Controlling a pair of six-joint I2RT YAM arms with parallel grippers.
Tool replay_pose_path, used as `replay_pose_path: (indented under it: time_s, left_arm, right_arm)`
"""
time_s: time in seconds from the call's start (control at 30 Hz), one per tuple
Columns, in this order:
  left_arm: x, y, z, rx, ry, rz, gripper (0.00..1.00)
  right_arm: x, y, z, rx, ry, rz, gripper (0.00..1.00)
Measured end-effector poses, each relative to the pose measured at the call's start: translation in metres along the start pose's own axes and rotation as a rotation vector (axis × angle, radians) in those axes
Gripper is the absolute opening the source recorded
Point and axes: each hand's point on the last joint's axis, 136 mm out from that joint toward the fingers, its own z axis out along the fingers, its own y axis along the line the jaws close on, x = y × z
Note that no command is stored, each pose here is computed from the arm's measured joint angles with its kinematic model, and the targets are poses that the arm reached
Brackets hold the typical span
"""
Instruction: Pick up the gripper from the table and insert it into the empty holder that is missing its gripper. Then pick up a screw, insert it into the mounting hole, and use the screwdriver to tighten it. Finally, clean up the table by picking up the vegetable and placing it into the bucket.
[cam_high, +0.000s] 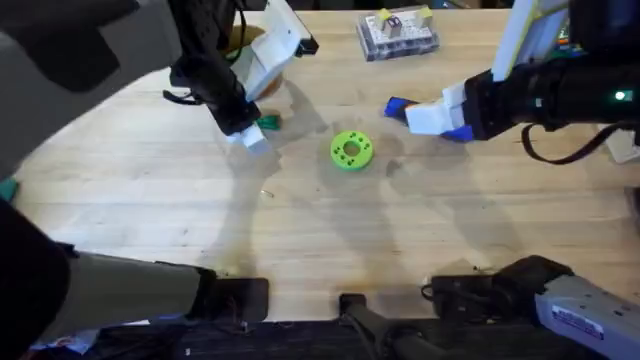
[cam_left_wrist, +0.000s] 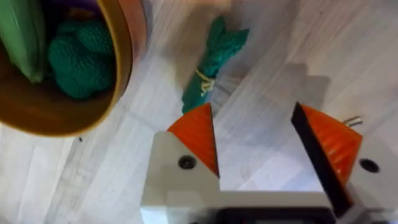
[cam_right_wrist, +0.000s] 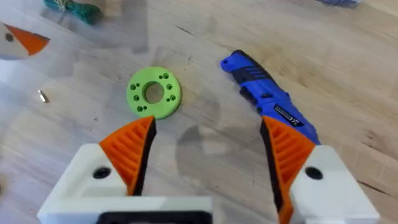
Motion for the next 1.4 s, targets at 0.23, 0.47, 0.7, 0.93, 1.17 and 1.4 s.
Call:
replay_pose_path:
  time_s: [0.23, 0.47, 0.7, 0.93, 1.17, 1.4]
  left_arm:
    - [-0.016, 0.022, 0.014, -0.112, -0.083, 0.051, 0.814]
    - [-0.026, 0.033, 0.015, -0.159, -0.121, 0.065, 0.824]
    - [-0.021, 0.029, 0.038, -0.108, -0.074, 0.072, 0.824]
    - [-0.013, 0.024, 0.056, -0.060, -0.039, 0.061, 0.820]
    - [-0.010, 0.024, 0.056, -0.058, -0.030, 0.052, 0.549]
    - [-0.004, 0.022, 0.056, -0.040, -0.015, 0.046, 0.036]
  right_arm:
    - [0.000, 0.000, 0.000, 0.000, -0.001, 0.000, 0.978]
    - [0.000, 0.000, 0.000, 0.000, 0.000, 0.000, 0.978]
    - [0.000, 0.000, 0.000, 0.000, 0.000, 0.000, 0.978]
    - [0.000, 0.000, 0.000, 0.000, 0.000, 0.000, 0.978]
    - [0.000, 0.000, 0.000, 0.000, 0.000, 0.000, 0.978]
    - [0.000, 0.000, 0.000, 0.000, 0.000, 0.000, 0.978]
